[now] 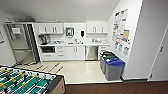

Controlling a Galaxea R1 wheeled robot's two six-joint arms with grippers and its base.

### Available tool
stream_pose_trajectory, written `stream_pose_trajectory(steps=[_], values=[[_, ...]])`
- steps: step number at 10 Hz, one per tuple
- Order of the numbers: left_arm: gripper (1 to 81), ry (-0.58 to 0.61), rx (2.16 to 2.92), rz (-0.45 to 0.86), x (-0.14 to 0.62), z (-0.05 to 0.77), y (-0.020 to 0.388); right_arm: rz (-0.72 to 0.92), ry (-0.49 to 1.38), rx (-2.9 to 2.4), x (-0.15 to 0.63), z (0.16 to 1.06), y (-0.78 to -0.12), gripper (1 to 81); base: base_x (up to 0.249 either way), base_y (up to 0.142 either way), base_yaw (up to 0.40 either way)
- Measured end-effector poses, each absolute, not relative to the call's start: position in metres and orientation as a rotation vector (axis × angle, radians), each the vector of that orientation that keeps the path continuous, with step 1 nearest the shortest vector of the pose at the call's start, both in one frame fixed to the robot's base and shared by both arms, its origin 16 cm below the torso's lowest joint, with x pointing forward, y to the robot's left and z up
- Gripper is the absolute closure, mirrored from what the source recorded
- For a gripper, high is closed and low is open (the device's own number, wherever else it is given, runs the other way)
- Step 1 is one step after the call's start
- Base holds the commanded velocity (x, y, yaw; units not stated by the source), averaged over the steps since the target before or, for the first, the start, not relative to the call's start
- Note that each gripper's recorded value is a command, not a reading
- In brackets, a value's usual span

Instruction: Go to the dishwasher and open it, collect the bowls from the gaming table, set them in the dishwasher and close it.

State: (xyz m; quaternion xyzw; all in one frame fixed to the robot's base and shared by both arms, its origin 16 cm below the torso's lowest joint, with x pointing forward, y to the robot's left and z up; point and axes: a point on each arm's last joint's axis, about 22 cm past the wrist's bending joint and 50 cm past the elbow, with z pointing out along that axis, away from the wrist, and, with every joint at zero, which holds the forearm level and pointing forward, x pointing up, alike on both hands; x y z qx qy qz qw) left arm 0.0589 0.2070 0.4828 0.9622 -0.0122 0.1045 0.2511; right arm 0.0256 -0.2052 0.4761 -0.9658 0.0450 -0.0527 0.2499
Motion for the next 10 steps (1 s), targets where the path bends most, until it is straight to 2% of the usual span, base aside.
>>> stream_pose_trajectory(steps=[10], values=[[1.0,-0.032,2.62,0.281,0.0566,0.4825,0.2077,-0.149,0.117,-2.629,0.0278,0.4761,-0.2048,1.0,0.193,0.0,0.0]])
